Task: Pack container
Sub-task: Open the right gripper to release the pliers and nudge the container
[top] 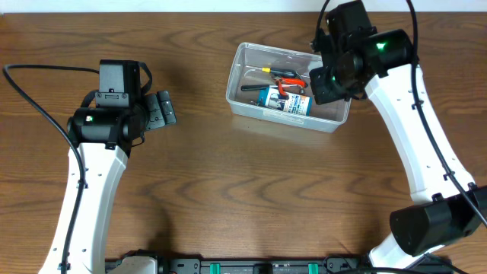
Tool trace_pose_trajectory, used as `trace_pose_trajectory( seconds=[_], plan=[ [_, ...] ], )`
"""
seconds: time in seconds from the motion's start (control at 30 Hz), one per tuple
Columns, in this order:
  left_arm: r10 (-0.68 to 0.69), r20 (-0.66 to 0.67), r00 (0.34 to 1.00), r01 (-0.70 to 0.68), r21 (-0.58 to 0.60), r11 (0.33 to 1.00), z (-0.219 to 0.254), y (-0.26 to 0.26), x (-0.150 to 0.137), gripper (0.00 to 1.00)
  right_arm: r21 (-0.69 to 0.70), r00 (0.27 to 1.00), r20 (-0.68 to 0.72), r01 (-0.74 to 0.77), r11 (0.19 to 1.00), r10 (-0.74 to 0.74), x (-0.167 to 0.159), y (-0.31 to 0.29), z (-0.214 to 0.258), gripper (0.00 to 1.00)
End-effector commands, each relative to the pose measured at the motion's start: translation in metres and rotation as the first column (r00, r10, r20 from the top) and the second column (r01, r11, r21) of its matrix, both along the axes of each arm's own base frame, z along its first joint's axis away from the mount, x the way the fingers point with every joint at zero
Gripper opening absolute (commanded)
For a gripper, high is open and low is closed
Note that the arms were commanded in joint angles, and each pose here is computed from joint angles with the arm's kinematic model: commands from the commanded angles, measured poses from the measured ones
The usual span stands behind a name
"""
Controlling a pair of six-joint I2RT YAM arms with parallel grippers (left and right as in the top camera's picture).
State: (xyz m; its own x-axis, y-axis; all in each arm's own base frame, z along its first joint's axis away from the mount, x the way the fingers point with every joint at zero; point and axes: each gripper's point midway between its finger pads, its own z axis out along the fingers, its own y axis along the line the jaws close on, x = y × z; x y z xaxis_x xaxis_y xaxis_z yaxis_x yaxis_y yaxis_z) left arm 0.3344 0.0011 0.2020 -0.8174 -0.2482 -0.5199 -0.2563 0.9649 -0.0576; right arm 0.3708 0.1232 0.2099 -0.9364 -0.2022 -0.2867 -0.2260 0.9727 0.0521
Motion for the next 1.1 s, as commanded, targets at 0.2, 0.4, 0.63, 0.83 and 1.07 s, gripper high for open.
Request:
trace_pose_trajectory(
  seconds=[0.2, 0.4, 0.63, 0.83, 1.07],
  plan=[
    [0.016, 0.009, 1.0, -0.017, 0.01, 1.0, 0.004, 0.004, 0.001, 0.98, -0.041, 0.976, -0.178, 0.118, 0.992, -0.123, -0.031, -0.007, -0.049, 0.01],
    [0.016, 0.009, 1.0, -0.017, 0.01, 1.0, 0.004, 0.004, 0.001, 0.98, -0.059, 0.963, -0.22, 0.147, 0.987, -0.156, -0.04, -0.01, -0.072, 0.01],
    [0.017, 0.009, 1.0, -0.017, 0.01, 1.0, 0.004, 0.004, 0.001, 0.98, -0.072, 0.95, -0.248, 0.175, 0.982, -0.188, -0.047, -0.013, -0.099, 0.01],
    [0.016, 0.01, 1.0, -0.017, 0.01, 1.0, 0.004, 0.004, 0.001, 0.98, -0.075, 0.948, -0.244, 0.191, 0.979, -0.204, -0.047, -0.014, -0.114, 0.01],
    [0.016, 0.009, 1.0, -0.017, 0.01, 1.0, 0.004, 0.004, 0.001, 0.98, -0.149, 0.945, -0.225, 0.209, 0.967, -0.239, -0.048, -0.033, -0.124, 0.01]
  ],
)
